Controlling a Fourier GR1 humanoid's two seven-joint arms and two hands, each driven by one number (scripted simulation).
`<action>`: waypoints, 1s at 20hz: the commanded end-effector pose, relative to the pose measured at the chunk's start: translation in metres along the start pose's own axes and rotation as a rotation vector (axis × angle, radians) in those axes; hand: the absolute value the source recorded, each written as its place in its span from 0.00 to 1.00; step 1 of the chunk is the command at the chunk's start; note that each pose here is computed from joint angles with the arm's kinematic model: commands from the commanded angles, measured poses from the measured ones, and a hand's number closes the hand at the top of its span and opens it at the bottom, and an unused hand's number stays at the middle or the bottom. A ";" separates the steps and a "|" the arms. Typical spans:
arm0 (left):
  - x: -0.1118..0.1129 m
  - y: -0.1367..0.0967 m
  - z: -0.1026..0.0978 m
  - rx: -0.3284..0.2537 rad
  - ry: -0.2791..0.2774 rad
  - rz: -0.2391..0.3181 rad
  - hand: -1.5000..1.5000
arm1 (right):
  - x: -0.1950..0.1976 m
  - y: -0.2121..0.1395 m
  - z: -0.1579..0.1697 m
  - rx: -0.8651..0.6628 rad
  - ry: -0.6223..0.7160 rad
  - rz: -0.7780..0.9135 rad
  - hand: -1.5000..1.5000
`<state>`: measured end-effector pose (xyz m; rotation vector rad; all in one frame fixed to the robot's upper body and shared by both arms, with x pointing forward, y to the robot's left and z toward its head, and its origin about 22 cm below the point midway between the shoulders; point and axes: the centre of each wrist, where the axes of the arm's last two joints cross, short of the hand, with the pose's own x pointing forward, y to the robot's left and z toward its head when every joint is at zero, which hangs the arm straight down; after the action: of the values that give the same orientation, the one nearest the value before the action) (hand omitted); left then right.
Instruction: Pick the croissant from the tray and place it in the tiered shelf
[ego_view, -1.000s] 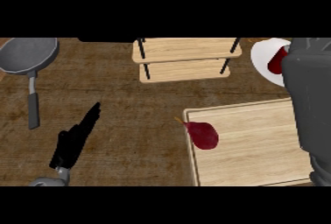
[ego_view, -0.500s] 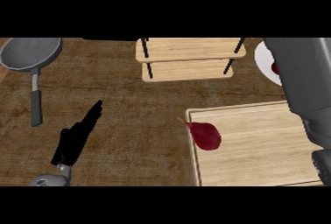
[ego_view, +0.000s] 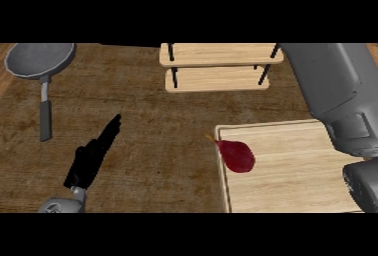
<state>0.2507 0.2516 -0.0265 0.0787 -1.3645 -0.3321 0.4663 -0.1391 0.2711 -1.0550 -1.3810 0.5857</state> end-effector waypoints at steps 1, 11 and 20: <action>-0.005 0.002 0.003 -0.006 0.034 -0.005 0.50 | -0.019 0.025 -0.003 0.126 0.113 -0.320 1.00; 0.006 0.005 -0.004 -0.004 0.030 0.011 0.50 | -0.027 0.027 -0.009 0.060 0.111 -0.856 0.00; -0.009 0.016 0.002 0.031 0.033 0.009 0.50 | -0.069 -0.035 -0.027 -0.436 0.160 -0.945 0.00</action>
<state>0.2516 0.2610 -0.0239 0.0852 -1.3604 -0.3156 0.4764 -0.1833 0.2499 -0.5444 -1.6513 -0.3266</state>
